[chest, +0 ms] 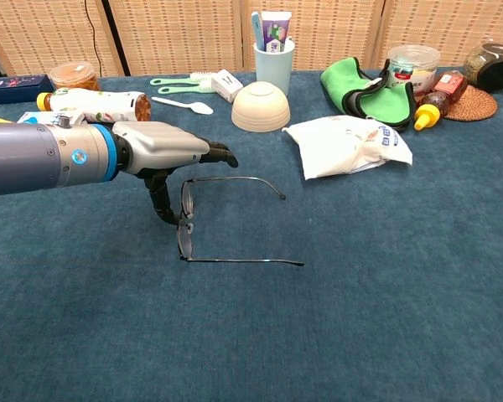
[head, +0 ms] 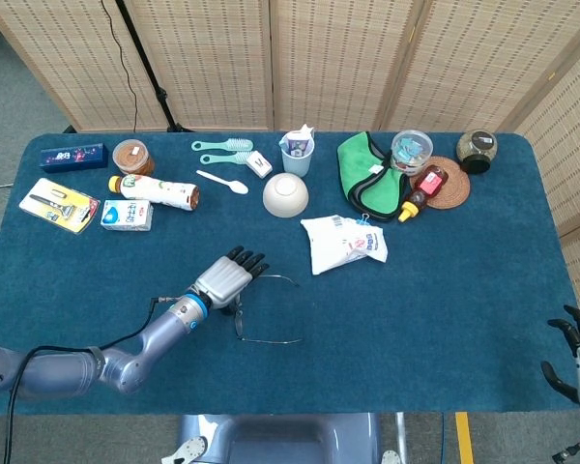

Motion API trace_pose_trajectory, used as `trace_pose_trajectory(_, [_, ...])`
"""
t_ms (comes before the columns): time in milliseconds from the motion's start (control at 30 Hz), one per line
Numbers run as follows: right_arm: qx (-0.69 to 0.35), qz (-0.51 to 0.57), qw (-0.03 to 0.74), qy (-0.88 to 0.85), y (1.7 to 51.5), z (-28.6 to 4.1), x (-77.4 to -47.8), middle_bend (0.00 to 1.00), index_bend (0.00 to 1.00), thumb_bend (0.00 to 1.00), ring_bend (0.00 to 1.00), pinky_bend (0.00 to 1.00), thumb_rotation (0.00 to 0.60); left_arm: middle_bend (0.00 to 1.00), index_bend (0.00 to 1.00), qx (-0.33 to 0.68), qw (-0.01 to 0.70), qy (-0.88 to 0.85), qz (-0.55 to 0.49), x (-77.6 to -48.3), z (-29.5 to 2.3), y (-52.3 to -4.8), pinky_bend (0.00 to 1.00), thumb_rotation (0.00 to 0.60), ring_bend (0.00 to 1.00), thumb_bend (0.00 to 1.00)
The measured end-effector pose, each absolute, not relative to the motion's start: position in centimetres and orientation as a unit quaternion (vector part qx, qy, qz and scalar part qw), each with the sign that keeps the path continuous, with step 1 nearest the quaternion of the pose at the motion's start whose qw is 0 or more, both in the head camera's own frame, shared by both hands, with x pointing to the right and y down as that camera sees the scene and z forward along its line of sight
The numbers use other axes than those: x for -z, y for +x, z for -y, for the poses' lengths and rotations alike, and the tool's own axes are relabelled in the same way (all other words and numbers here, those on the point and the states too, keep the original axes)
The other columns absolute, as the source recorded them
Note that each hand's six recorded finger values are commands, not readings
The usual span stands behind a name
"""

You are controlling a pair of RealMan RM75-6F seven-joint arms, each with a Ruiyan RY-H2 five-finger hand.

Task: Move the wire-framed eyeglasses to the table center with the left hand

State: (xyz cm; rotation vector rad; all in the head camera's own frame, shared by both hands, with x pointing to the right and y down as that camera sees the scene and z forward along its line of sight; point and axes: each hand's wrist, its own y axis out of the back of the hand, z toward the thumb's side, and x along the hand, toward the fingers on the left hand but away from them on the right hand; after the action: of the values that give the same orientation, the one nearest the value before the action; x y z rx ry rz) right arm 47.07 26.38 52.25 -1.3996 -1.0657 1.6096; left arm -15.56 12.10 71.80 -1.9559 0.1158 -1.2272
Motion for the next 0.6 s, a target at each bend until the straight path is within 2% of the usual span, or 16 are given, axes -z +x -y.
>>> trace_pose_trajectory(433, [-0.628, 0.415, 0.368, -0.546, 47.11, -26.5, -52.25, 0.15, 0.29, 0.3, 0.19, 0.25, 0.6, 0.0, 0.18, 0.488, 0.391, -0.778, -0.064, -72.24, -12.41, -15.18, 0.0, 0.557, 0.0, 0.2])
trace_pose_trajectory(600, [-0.629, 0.415, 0.368, -0.545, 47.14, -26.53, -52.2, 0.15, 0.29, 0.3, 0.19, 0.25, 0.6, 0.0, 0.24, 0.487, 0.387, -0.78, -0.071, -72.37, -12.38, -15.14, 0.0, 0.557, 0.0, 0.22])
